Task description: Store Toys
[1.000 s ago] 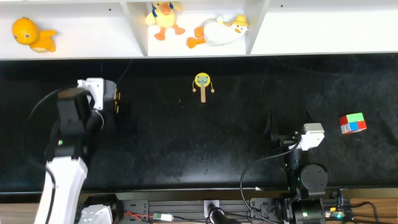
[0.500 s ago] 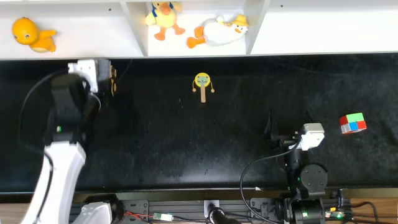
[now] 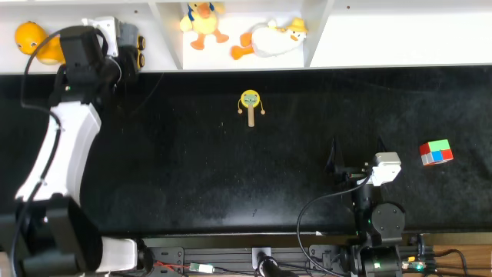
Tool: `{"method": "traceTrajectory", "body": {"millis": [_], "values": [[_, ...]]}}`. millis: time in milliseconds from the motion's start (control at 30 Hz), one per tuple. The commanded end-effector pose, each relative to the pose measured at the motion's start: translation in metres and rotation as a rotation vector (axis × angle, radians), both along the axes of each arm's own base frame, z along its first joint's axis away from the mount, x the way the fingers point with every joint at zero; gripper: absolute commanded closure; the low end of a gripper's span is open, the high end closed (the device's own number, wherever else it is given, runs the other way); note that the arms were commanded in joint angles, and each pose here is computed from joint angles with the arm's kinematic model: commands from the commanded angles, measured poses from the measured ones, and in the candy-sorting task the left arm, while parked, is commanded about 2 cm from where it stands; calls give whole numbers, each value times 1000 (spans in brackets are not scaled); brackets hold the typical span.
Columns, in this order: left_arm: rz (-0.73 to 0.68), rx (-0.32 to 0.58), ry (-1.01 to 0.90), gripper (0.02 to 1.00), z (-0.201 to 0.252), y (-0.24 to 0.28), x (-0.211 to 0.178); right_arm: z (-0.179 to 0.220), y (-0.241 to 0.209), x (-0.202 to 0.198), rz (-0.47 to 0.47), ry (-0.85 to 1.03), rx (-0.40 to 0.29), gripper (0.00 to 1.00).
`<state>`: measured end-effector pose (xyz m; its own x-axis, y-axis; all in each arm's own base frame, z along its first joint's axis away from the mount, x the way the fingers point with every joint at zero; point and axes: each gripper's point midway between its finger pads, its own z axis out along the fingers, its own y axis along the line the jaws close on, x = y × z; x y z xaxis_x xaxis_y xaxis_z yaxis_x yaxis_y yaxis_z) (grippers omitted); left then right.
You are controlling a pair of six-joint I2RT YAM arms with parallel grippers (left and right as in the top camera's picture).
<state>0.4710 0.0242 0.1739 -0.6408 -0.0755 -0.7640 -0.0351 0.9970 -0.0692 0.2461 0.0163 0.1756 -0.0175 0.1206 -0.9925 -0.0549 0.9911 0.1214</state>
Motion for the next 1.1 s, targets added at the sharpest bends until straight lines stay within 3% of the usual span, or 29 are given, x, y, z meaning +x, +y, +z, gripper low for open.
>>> {"method": "traceTrajectory", "body": {"millis": [33,133,167,233,300,567,667,1100], "values": [[-10,-20,-2,816,0,-4,19,-3,1,0,6,-1,4,5],[1,-36,12,812,-6,-3,26,-3,1,0,6,-1,4,5],[2,-36,17,763,-9,-3,26,-3,1,0,6,-1,4,7],[4,-39,26,452,-14,-3,27,-3,1,0,6,-1,4,7],[4,-39,35,42,-16,-3,26,-3,1,0,6,-1,4,7],[56,20,112,20,-13,9,-1,-3,1,0,6,-1,4,5],[16,63,117,20,-7,8,-22,-3,1,0,6,-1,4,5],[51,146,-7,20,1,2,-187,-3,1,0,6,-1,4,5]]}}
